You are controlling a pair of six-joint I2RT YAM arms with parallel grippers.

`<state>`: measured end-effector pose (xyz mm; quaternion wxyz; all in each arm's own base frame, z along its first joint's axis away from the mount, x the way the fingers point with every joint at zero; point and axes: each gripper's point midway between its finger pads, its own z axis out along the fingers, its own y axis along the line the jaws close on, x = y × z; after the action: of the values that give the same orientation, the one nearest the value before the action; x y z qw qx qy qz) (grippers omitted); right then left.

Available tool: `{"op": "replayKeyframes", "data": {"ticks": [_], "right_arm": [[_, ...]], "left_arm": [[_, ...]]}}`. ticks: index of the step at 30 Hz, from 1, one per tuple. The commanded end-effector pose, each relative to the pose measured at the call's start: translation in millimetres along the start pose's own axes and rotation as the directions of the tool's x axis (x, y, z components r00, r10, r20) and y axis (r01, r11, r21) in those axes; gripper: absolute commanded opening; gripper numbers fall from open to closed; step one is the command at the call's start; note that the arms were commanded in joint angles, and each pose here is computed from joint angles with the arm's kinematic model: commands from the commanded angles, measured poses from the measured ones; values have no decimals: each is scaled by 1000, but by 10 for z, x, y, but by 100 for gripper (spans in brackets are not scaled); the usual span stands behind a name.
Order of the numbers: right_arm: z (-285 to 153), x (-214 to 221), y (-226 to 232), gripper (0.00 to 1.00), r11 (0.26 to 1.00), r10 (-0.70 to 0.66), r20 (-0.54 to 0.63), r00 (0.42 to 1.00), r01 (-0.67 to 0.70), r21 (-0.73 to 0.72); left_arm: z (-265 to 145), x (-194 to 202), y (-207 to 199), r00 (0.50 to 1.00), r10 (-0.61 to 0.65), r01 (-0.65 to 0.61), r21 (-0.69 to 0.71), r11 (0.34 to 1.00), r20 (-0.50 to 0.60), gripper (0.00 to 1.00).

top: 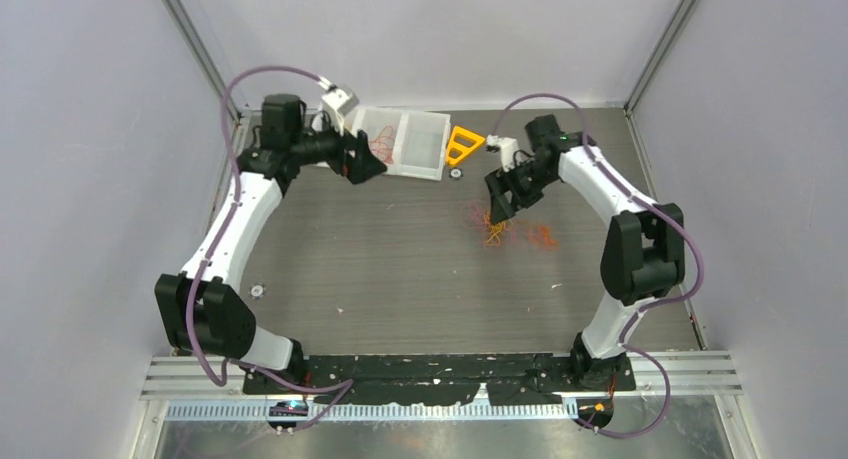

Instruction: Untangle the cables

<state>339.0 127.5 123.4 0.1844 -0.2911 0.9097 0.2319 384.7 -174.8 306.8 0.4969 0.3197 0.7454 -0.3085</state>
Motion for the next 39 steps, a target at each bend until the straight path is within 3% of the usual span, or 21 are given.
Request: {"op": "replayKeyframes", "data": {"ticks": [1, 6, 10, 12, 15, 16, 21, 28, 31, 36, 39], "right_arm": [[439, 9, 23, 76, 1000, 14, -65, 998, -13, 12], [832, 44, -108, 69, 998, 32, -125, 992, -25, 57], [987, 97, -88, 60, 997, 8, -144, 990, 4, 80], [1044, 127, -62, 47, 997, -1, -151, 989, 13, 78], [1056, 114, 61, 11, 999, -37, -134, 990, 42, 33], [998, 105, 173, 7, 999, -53, -104, 993, 52, -8], [595, -81, 641, 5, 972, -197, 139, 971, 211, -101], [419, -62, 928, 5, 937, -303, 179, 936, 327, -123], [417, -33, 1019, 5, 924, -333, 179, 926, 359, -135], [334, -54, 1175, 5, 906, -345, 203, 916, 382, -184], [267, -23, 1266, 5, 897, -342, 203, 917, 384, -222]], "left_arm": [[204, 436, -483, 995, -71, 81, 166, 983, -64, 89], [396, 713, -729, 964, -232, 257, 222, 941, -131, 79], [470, 837, -783, 946, -299, 321, 225, 920, -126, 75], [496, 892, -789, 942, -310, 331, 213, 919, -127, 73], [538, 981, -785, 924, -355, 377, 199, 905, -140, 71], [548, 1029, -807, 916, -371, 397, 207, 894, -154, 71], [609, 1301, -929, 883, -416, 461, 226, 858, -220, 61], [785, 1384, -1126, 840, -485, 540, 276, 795, -245, 48], [828, 1357, -1213, 828, -509, 561, 308, 768, -236, 47], [790, 1381, -1253, 873, -453, 488, 344, 802, -183, 48], [681, 1443, -1267, 947, -281, 319, 371, 872, -155, 49]]}}
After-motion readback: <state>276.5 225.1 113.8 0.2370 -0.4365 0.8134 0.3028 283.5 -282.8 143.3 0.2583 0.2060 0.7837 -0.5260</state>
